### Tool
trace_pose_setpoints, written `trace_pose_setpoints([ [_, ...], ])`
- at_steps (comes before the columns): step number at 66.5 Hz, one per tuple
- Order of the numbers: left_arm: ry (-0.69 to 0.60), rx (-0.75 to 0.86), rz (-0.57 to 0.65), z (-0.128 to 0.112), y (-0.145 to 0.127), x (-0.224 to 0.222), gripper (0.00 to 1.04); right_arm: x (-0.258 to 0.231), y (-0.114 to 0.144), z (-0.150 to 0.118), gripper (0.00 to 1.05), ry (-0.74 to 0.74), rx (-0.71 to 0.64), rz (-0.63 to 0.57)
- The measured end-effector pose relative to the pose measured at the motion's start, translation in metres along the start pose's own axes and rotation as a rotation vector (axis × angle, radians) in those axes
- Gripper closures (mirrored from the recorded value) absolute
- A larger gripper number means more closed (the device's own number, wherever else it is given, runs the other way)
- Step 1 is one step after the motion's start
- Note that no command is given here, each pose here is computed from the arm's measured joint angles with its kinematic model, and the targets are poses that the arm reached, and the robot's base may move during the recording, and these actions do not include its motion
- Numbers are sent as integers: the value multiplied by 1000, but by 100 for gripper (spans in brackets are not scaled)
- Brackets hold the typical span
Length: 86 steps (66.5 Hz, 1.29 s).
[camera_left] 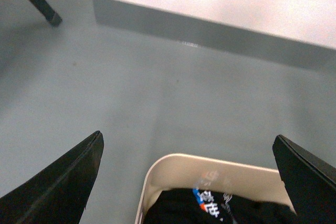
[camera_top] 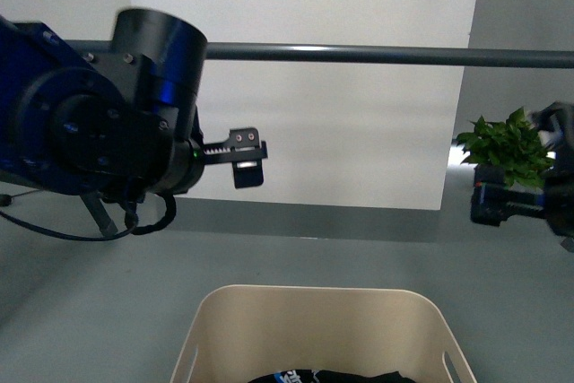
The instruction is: Move hamper under clothes hanger
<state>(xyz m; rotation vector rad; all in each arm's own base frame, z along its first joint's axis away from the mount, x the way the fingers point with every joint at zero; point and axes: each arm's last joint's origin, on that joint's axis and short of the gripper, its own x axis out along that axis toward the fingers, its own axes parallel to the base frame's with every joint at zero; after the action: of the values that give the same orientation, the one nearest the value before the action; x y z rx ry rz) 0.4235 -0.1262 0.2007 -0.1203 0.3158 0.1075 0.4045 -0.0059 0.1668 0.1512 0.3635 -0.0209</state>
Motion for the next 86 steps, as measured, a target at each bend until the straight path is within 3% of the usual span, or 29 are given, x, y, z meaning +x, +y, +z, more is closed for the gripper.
trace_pose_setpoints([
  [4,-88,-8,-22,10,1,-25,7,-30,1,10,8,-120,-1,7],
  [9,-245,26,-111,15,9,-60,20,-67,6,16,8,-268,-17,9],
  [14,-311,46,-141,12,19,-83,29,-86,7,17,11,-337,-47,21],
  [20,-358,67,-154,4,40,-110,44,-106,8,10,25,-395,-103,33],
  [29,-323,94,-110,-23,76,-128,65,-126,4,-17,47,-357,-133,24],
  [34,-301,101,-103,-35,86,-135,74,-134,3,-27,55,-343,-138,20],
  [41,-300,109,-122,-48,102,-156,96,-155,1,-39,77,-348,-145,20],
  [45,-306,107,-120,-51,108,-163,103,-162,0,-43,85,-352,-147,20],
  [54,-306,107,-113,-61,121,-177,101,-177,-1,-53,104,-354,-148,20],
  [86,-301,115,-128,-89,155,-221,101,-220,-6,-91,103,-340,-150,18],
])
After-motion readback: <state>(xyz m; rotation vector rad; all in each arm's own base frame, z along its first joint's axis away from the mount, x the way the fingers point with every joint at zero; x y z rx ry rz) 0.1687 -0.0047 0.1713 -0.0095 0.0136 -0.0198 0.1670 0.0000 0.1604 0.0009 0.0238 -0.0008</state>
